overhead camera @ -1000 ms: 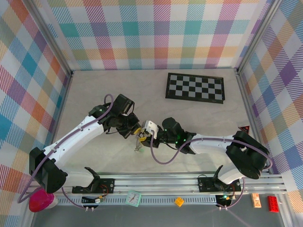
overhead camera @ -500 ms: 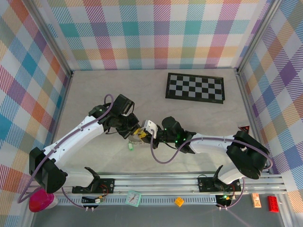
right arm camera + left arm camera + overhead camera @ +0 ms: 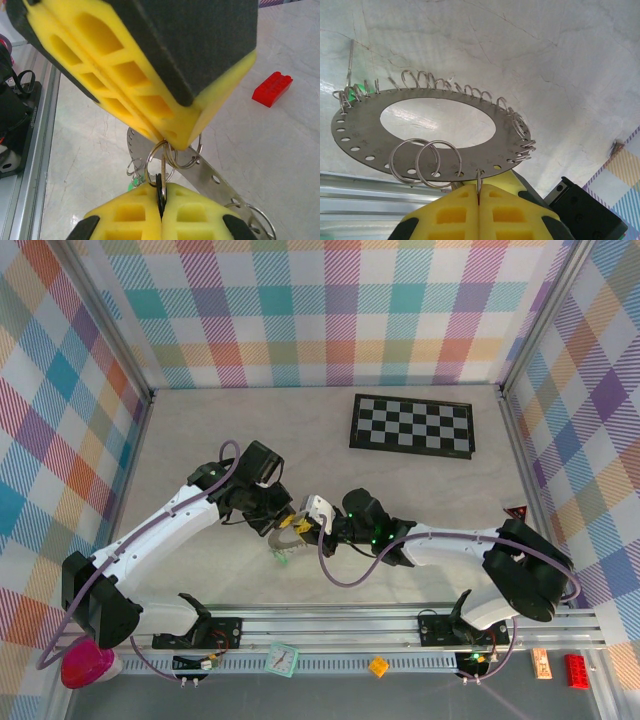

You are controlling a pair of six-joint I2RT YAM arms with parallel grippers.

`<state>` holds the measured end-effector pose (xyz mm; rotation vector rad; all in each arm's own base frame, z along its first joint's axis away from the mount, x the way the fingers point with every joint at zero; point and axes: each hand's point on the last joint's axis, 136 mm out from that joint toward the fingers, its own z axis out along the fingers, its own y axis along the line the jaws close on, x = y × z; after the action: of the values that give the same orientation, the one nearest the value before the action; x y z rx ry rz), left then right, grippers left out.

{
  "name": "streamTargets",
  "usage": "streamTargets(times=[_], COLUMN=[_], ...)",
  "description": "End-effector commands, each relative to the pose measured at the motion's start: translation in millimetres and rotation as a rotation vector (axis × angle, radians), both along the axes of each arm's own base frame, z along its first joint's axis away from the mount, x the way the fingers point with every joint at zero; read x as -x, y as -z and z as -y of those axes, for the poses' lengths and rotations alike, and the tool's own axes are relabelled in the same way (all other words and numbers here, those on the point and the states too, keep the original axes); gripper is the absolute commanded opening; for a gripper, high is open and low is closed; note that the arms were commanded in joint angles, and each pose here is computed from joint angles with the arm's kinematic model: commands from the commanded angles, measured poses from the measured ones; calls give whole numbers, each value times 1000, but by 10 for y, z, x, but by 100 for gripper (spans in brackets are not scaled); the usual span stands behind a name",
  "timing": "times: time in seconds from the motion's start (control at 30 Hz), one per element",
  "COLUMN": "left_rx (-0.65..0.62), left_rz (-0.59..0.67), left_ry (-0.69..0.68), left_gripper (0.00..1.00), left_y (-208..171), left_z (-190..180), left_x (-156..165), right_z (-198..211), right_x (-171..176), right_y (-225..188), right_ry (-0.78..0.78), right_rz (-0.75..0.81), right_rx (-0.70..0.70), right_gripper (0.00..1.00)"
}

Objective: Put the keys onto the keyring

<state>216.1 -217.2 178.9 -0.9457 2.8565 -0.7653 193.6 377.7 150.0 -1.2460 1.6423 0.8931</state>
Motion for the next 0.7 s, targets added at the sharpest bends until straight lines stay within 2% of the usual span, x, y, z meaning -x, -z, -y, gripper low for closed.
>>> streamTargets(times=[0.0, 0.47, 0.53, 0.6, 0.67], left_rx=[-17, 7, 13, 20, 28], left_rz=[13, -21, -46, -63, -80], left_ry=[-40, -103, -126, -148, -170], left_gripper=[0, 0, 0, 0, 0], left_y=[-91, -19, -1, -11, -38], left_z=[-91, -95, -92, -91, -88], left_x=[7, 14, 28, 36, 42], right_z=[75, 14, 23, 60, 113], right_x=[33, -5, -73, -101, -94], right_y=[85, 154, 179, 173, 94], right_ry=[17, 55, 93, 115, 121], right_rz=[-41, -136, -137, -122, -88], right_rx=[20, -12, 6, 14, 3], right_gripper=[0, 0, 16, 27, 33])
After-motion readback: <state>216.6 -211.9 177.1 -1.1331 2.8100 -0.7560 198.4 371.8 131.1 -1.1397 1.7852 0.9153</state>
